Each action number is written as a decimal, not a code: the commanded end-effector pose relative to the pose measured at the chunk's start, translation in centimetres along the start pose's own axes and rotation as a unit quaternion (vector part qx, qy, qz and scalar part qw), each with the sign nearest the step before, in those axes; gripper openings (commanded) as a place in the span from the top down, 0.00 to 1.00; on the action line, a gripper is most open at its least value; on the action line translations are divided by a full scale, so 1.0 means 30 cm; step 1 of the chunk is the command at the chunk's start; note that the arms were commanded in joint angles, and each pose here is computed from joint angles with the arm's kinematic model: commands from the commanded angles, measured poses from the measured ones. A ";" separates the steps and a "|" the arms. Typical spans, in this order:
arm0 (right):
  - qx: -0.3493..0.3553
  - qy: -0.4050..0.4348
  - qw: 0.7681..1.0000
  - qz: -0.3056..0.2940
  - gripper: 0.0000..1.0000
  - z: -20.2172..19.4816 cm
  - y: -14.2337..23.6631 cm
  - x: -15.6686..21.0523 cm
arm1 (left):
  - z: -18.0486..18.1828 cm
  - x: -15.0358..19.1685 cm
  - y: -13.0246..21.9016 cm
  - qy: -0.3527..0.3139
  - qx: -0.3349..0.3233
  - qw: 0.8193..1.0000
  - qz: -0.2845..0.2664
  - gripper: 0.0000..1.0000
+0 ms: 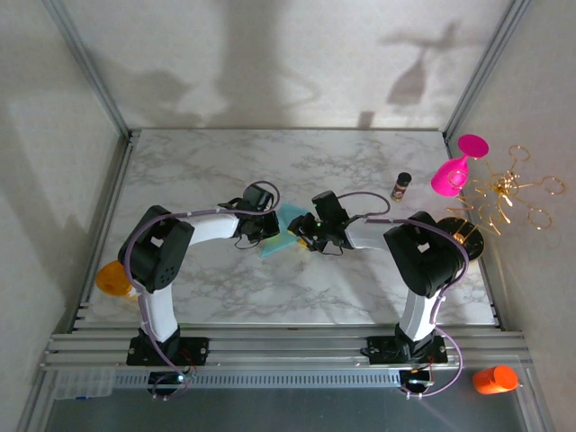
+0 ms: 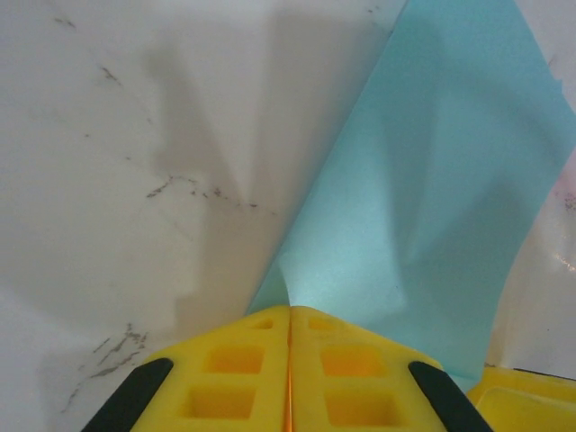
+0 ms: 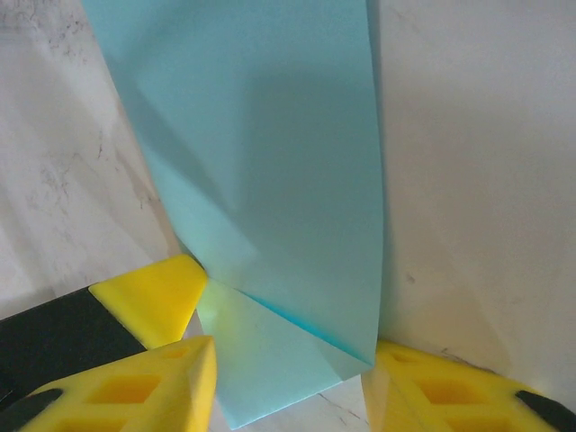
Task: Fold a paper plane with a square sheet of paper (pick it up from the middle)
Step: Fifth fold the wing at the center of the table.
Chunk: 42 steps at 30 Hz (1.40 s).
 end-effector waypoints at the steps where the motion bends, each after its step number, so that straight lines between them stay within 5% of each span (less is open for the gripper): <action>1: -0.008 0.013 1.000 0.003 0.55 0.028 -0.012 0.002 | 0.085 0.035 -0.025 0.011 -0.043 0.999 0.011 0.91; 22: -0.055 0.000 0.998 0.020 0.77 0.032 -0.018 0.032 | 0.063 0.017 -0.002 0.008 -0.036 0.999 0.004 0.91; 42: 0.004 0.006 1.000 0.013 0.75 -0.046 -0.036 0.015 | 0.048 0.008 0.008 0.003 -0.032 0.999 0.001 0.91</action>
Point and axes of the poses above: each hand's point on the last joint's axis, 136 mm out from that joint toward the fingers, its own y axis back along the fingers, its own z axis along the line the jaws close on, x = y × z, the point moved 2 cm from there along y, back along the fingers, and after that the axes turned 4 degrees about y, right-handed, at the moved point
